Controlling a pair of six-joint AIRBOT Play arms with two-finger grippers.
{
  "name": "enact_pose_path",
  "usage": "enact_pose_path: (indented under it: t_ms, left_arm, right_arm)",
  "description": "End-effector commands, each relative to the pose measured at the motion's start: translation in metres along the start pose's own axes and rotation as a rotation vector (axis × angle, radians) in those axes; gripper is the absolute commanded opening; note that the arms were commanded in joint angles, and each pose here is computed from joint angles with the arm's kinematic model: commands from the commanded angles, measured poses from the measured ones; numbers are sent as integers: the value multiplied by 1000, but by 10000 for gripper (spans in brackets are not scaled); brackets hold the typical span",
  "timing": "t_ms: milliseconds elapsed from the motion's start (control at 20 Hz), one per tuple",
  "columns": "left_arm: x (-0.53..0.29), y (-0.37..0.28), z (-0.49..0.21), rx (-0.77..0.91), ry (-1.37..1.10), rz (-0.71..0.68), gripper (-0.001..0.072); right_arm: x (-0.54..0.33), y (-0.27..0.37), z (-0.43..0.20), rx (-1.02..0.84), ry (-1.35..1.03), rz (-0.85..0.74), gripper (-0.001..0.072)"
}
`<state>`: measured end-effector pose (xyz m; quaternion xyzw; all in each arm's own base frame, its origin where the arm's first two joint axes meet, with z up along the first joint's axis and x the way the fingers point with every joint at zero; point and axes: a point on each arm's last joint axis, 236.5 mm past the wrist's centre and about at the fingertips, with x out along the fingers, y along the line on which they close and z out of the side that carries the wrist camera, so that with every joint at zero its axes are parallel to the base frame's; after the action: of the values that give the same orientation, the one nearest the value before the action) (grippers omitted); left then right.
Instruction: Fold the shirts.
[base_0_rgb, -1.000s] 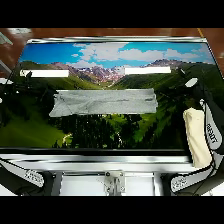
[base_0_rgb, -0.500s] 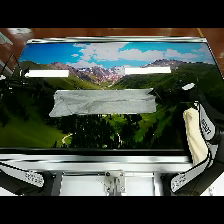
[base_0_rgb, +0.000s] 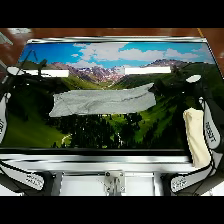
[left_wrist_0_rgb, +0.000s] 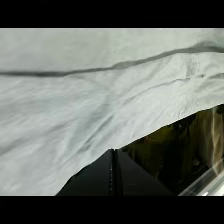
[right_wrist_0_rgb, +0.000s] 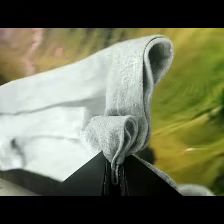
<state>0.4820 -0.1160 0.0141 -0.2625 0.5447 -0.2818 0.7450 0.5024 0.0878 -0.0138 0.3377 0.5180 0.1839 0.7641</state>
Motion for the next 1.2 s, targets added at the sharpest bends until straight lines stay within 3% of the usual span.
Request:
enact_pose_path:
  t_ms: [0,450,800,1000,1150]
  left_arm:
    - [63,-48,-1,115,-27,18,32]
    - [199,-139,-96,166,151,-60,32]
    - [273,-199,-139,-12,145,-234,32]
    - [222,-182,-75,60,15,-199,30]
    - [109,-139,4,183,-159,-36,29]
  right_arm:
    - [-52,65,-13,-78,3,61,59]
    - [-154,165,-58,-171,-84,83,59]
    - [-182,187,-69,-175,-133,100,59]
    - [-181,180,-56,-166,-181,65,59]
    - [-152,194,-51,-186,-181,92,59]
